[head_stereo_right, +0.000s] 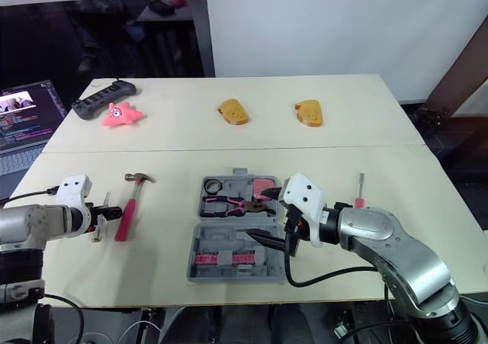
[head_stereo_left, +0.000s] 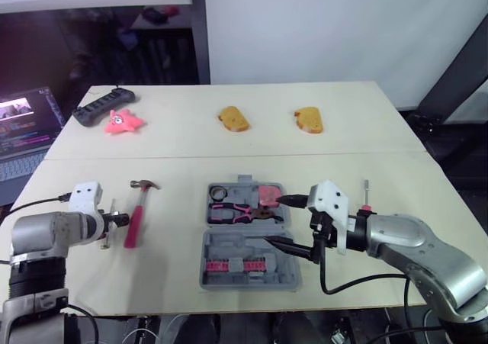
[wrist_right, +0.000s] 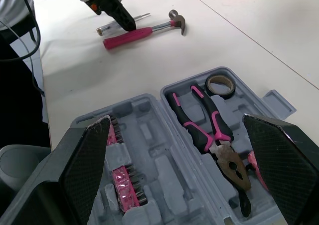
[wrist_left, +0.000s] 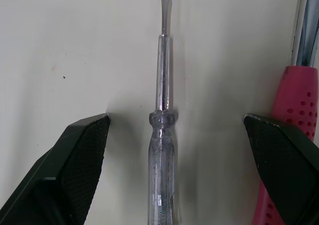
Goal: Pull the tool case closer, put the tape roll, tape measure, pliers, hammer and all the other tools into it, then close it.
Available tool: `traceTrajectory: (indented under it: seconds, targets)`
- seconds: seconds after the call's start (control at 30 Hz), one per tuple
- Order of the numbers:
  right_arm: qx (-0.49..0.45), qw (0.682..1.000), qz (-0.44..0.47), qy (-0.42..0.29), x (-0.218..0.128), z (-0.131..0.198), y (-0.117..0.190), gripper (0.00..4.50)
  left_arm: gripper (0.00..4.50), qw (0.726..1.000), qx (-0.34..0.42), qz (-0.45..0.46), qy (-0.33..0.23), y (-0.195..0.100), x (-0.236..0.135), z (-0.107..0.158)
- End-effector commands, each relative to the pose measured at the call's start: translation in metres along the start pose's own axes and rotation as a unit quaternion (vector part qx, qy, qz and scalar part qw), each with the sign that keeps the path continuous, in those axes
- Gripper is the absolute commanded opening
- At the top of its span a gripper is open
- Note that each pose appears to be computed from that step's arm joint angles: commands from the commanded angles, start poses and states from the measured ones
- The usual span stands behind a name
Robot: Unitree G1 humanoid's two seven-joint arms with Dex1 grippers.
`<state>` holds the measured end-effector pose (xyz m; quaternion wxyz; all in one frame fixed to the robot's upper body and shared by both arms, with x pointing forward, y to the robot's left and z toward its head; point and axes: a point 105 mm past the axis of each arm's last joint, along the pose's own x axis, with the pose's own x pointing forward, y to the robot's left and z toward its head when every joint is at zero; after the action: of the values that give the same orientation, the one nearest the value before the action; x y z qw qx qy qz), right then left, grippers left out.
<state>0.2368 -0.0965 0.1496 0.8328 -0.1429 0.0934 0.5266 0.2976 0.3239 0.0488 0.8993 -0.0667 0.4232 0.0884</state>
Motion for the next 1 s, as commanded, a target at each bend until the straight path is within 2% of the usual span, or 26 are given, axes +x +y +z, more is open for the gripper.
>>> traceTrajectory:
  seconds: [0.03, 0.23, 0.33, 0.5, 0.73, 0.8, 0.9, 1.0]
  targets:
    - [-0.018, 1.000, -0.001, -0.007, -0.002, 0.007, 0.003, 4.50, 3.10, 1.000, -0.012, 0.001, 0.025, 0.002, 0.005, -0.014]
    - [-0.017, 1.000, -0.004, -0.003, -0.001, 0.006, 0.002, 4.50, 0.05, 1.000, -0.017, -0.002, 0.024, 0.000, 0.003, -0.015]
    - [-0.018, 1.000, -0.005, -0.001, 0.000, 0.005, 0.001, 4.50, 0.05, 1.000, -0.019, -0.002, 0.022, -0.001, 0.001, -0.015]
    - [-0.019, 1.000, -0.010, 0.002, 0.000, 0.005, -0.001, 4.50, 0.05, 1.000, -0.019, 0.016, -0.020, 0.003, -0.005, -0.001]
    - [-0.012, 1.000, -0.017, -0.001, 0.002, 0.003, -0.003, 4.50, 0.05, 0.988, 0.013, 0.067, -0.138, 0.019, -0.029, 0.040]
    - [-0.007, 1.000, -0.020, -0.004, 0.004, 0.003, -0.005, 4.50, 0.05, 0.975, 0.069, 0.072, -0.199, 0.017, -0.045, 0.062]
    - [-0.001, 1.000, -0.022, -0.008, 0.006, 0.003, -0.006, 4.50, 0.05, 0.961, 0.135, 0.053, -0.237, 0.004, -0.059, 0.080]
    - [0.006, 1.000, -0.028, -0.009, 0.008, 0.000, -0.007, 4.50, 0.05, 0.930, 0.262, -0.026, -0.257, -0.039, -0.075, 0.096]
